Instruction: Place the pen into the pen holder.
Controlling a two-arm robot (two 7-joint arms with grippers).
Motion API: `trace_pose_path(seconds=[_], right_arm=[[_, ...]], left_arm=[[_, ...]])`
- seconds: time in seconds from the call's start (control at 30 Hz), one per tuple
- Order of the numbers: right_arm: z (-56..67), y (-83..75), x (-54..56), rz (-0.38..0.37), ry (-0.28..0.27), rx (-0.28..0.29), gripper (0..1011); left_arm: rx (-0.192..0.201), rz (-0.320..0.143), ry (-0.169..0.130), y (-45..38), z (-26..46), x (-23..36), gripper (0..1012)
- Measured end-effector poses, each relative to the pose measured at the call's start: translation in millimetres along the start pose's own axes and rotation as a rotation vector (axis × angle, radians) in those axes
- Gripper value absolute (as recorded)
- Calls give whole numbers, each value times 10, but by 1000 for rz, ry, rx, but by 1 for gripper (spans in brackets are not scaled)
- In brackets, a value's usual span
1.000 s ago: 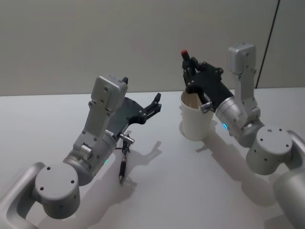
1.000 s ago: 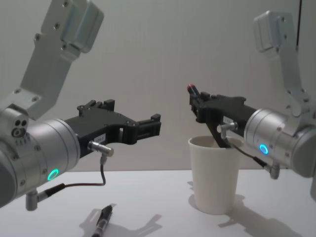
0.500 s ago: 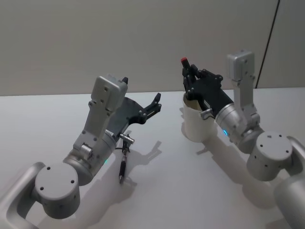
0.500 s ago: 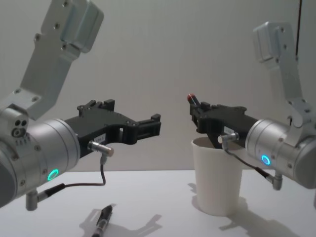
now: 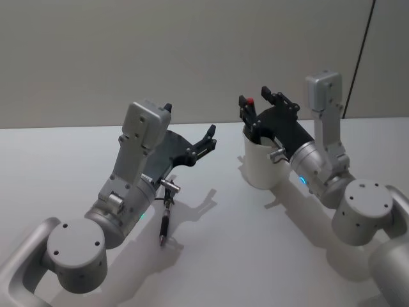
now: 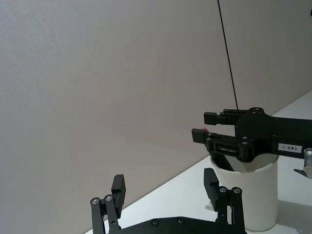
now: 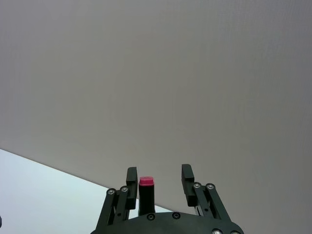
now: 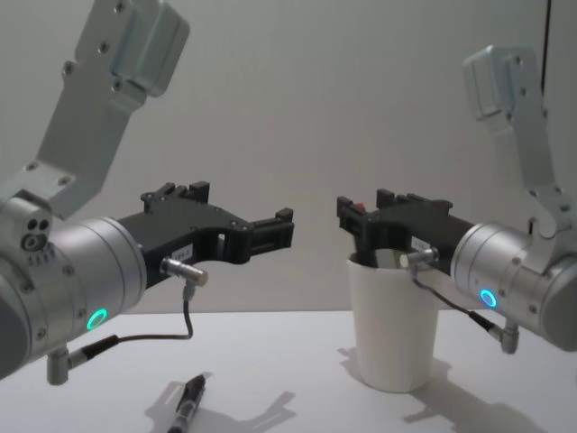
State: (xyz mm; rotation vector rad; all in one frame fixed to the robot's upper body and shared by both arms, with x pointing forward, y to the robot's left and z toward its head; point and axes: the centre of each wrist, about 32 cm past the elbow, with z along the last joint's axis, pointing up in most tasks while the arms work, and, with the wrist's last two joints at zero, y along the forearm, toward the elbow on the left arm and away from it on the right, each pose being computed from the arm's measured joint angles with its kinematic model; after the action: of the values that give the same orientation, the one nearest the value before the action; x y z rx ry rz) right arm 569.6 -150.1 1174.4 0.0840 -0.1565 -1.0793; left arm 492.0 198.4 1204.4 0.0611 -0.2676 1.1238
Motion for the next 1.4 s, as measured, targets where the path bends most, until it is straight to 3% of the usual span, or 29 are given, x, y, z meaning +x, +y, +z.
trace_pose_path(seconds=[0.27, 0.57, 0.8, 1.07, 1.4], right_arm=[[-5, -7, -1, -1, 1, -2, 773], [62, -31, 33, 2, -3, 18, 1001], [195, -94, 136, 1, -7, 61, 1002], [407, -221, 348, -14, -17, 104, 1002], [530, -351, 557, -30, -27, 52, 1001]], left_arm=[[0, 0, 0, 0, 0, 0, 1001], [0, 0, 0, 0, 0, 0, 1001], [0, 0, 0, 0, 0, 0, 1001], [0, 0, 0, 0, 0, 0, 1001], [0, 0, 0, 0, 0, 0, 1001]])
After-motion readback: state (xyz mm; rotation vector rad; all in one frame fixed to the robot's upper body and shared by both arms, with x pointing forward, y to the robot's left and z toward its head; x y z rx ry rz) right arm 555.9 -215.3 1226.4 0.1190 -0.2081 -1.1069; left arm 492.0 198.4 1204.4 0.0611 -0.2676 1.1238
